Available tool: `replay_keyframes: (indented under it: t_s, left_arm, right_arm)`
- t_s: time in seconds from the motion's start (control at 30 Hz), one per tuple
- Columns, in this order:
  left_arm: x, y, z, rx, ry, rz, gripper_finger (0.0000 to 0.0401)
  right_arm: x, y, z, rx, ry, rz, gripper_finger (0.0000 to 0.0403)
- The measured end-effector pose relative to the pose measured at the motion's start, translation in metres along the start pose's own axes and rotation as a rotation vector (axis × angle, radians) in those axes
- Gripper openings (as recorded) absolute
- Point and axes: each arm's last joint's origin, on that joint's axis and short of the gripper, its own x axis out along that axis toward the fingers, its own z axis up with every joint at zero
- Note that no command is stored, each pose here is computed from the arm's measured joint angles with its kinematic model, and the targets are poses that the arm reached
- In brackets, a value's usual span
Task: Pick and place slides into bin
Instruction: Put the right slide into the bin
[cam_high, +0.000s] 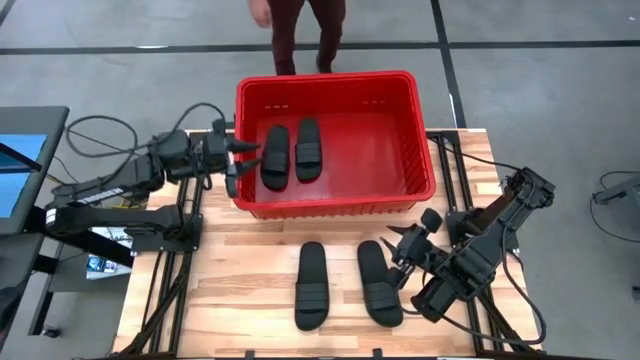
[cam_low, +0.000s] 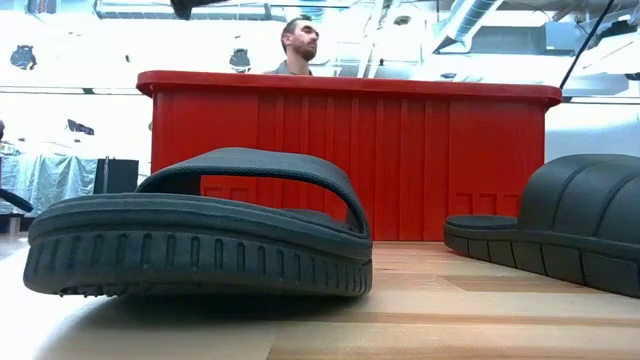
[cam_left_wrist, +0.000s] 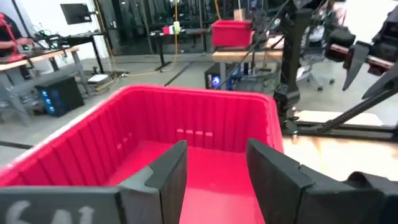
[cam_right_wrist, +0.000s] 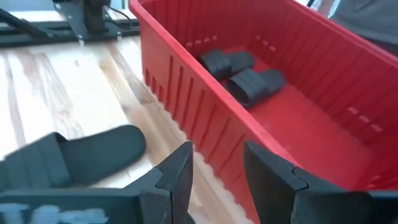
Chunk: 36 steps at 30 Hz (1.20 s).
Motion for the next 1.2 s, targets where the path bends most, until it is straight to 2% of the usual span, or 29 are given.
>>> replay_keyframes:
  t_s: [0.23, 0.4, 0.83, 1.2]
  left_arm:
    - [-0.016, -0.011, -0.039, -0.078, -0.050, -0.052, 0.0156]
    - [-0.032, -0.018, -0.056, -0.135, -0.087, -0.091, 0.0156]
    - [-0.060, -0.025, -0.074, -0.175, -0.160, -0.116, 0.0156]
    - [-0.055, -0.028, -0.095, -0.145, -0.081, -0.103, 0.0156]
  right_arm:
    - [-0.005, 0.011, -0.002, 0.034, -0.059, 0.027, 0.0134]
    - [-0.006, 0.027, -0.013, 0.023, -0.083, 0.021, 0.0134]
    - [0.006, 0.080, -0.060, 0.006, -0.096, -0.017, 0.0134]
    - [0.024, 0.105, -0.086, 0.019, -0.082, -0.059, 0.0134]
